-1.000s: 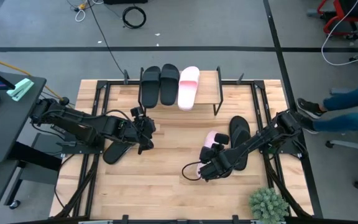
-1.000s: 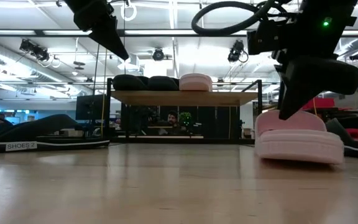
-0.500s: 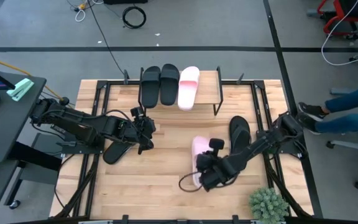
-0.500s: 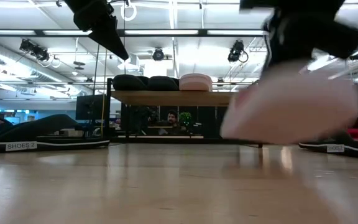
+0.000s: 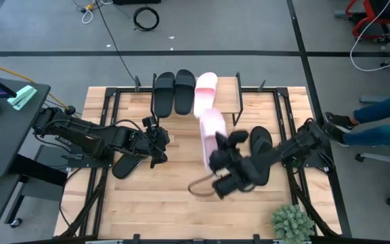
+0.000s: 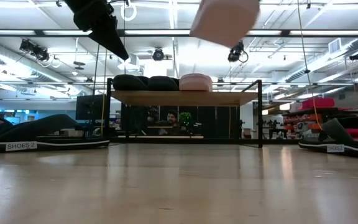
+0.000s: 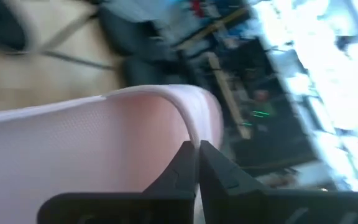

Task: Pick and place slides into the shelf
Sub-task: Put the pink slider on the shelf, then put the left black slipper under the shelf

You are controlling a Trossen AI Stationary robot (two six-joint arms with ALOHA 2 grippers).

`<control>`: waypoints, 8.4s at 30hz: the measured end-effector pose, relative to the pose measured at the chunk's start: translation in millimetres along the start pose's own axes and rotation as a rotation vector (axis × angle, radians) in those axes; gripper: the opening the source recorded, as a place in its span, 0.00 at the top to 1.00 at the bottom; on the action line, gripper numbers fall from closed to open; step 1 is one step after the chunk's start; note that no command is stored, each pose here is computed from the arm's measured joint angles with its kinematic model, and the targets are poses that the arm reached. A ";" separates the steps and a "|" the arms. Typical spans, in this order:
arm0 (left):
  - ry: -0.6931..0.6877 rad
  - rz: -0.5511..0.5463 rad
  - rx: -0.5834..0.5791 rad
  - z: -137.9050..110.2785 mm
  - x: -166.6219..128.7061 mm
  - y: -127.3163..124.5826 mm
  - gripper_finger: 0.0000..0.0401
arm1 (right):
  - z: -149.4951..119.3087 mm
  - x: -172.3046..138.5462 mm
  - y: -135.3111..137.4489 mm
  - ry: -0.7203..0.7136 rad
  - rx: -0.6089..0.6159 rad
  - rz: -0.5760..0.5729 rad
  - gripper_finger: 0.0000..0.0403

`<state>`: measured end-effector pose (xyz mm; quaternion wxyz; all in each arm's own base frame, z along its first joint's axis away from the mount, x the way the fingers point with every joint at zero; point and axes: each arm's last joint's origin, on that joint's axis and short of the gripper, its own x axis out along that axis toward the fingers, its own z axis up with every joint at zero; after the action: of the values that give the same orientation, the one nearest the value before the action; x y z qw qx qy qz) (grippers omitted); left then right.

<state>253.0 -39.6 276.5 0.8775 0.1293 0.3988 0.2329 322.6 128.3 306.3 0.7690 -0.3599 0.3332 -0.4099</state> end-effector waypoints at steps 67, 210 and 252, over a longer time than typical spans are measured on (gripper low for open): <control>0.000 -0.002 -0.081 -0.1 -0.3 -0.5 0.57 | -74.5 247.9 -86.1 0.578 -0.393 0.317 0.92; -0.008 -0.457 -0.687 -39.4 101.5 -23.6 0.63 | -78.6 -44.0 50.4 0.158 0.783 0.734 0.80; 0.291 -0.151 -0.363 -86.9 90.5 -53.2 1.00 | -80.8 -42.6 49.6 0.154 0.792 0.690 0.88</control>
<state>255.2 -35.4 140.4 0.8346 -0.0954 0.4813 0.2506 257.9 162.7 232.6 0.9095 0.1200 0.3075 -0.2528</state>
